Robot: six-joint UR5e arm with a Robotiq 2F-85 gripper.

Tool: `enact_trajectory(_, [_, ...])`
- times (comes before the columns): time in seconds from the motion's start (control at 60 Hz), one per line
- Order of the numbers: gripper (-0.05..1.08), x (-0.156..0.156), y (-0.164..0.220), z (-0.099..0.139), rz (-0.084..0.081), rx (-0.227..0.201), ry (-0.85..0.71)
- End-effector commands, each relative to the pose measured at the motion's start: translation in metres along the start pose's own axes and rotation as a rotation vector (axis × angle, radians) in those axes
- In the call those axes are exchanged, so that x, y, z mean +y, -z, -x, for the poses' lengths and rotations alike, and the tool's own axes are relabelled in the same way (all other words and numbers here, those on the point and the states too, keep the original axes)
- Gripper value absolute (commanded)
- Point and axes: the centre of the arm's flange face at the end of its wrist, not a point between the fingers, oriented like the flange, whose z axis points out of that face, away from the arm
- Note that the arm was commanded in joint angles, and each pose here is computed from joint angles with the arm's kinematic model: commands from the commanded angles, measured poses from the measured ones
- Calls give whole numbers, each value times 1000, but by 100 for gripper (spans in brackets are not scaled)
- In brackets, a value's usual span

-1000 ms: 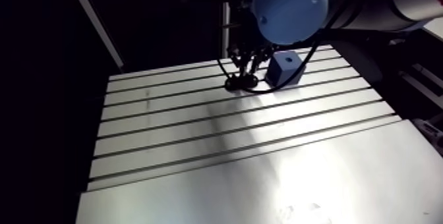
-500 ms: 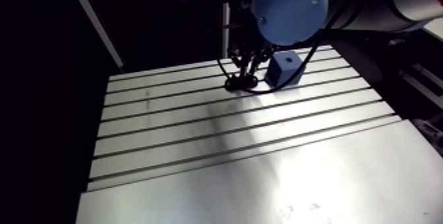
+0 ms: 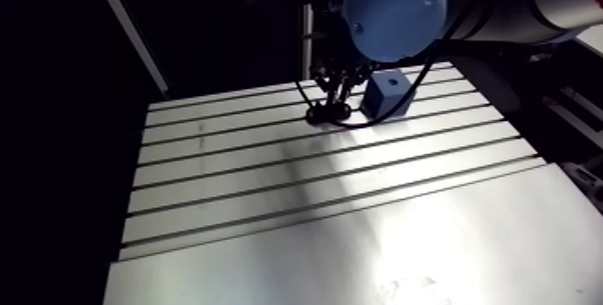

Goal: Pick up the M10 bolt and insert it into the hex recess until seated.

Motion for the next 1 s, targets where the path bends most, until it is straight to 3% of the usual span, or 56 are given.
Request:
enact_trajectory(0.017, [70,0,0,0,0,1,0])
enact_trajectory(0.733, [80,0,8,-4,-6,19,0])
enact_trajectory(1.0, [81,0,22,-6,1,42,1])
